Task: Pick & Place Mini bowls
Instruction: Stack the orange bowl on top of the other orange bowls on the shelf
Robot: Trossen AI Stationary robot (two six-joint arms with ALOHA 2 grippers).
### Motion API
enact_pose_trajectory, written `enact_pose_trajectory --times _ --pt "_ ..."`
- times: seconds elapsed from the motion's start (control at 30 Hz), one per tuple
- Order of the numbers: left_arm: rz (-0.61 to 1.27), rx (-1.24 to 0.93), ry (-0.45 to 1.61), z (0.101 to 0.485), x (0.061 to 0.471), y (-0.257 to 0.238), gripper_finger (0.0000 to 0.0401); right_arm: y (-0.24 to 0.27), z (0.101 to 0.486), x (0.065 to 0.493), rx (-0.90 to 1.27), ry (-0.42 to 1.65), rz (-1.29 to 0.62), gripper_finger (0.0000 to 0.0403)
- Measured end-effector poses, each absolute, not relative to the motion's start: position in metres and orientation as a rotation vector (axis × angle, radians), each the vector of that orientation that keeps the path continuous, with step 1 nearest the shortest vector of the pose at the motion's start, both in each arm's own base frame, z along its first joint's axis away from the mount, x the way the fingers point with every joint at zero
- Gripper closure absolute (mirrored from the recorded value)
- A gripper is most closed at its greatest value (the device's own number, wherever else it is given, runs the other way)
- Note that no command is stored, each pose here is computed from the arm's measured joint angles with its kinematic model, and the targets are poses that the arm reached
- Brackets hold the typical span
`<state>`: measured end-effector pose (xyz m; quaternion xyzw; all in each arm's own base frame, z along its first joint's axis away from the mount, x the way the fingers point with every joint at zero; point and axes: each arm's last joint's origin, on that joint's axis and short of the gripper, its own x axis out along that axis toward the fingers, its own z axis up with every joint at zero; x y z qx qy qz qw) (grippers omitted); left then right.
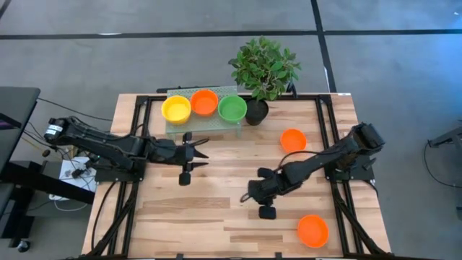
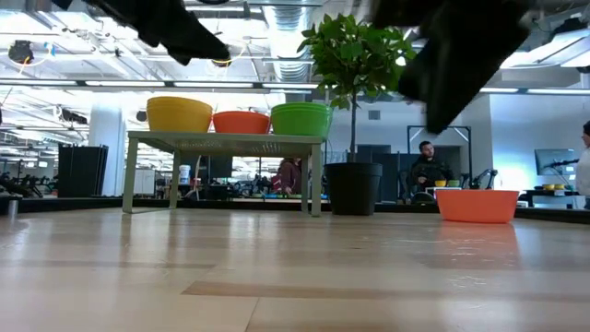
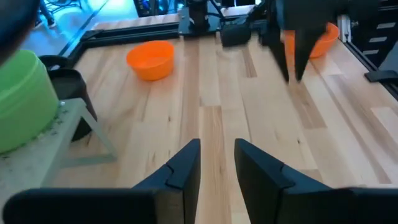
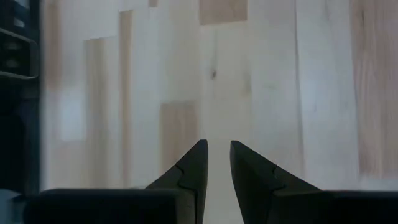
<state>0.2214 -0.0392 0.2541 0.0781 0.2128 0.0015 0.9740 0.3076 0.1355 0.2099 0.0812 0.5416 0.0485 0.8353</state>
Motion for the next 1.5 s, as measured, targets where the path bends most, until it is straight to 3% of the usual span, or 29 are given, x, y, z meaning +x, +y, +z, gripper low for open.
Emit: enact_pose_trajectory --times 0.23,0.33,0.6,0.97,1.5 --pt "0.015 0.108 0.416 0.245 0.220 -0.039 0.0301 0.142 0.246 0.253 0.087 1.089 -0.154 0.0339" --pt "0.016 0.102 0.389 0.248 0.221 -0.039 0.0301 0.127 0.246 0.227 0.122 1.081 -0.301 0.0339" --pt "0.019 0.094 0.331 0.253 0.223 -0.039 0.0301 0.065 0.230 0.186 0.242 1.073 -0.475 0.0339" --pt "0.019 0.093 0.323 0.254 0.223 -0.039 0.0301 0.007 0.217 0.191 0.222 1.154 -0.554 0.0339" --pt "0.017 0.085 0.316 0.254 0.224 -0.039 0.0301 -0.047 0.186 0.207 0.407 1.298 -0.715 0.0339"
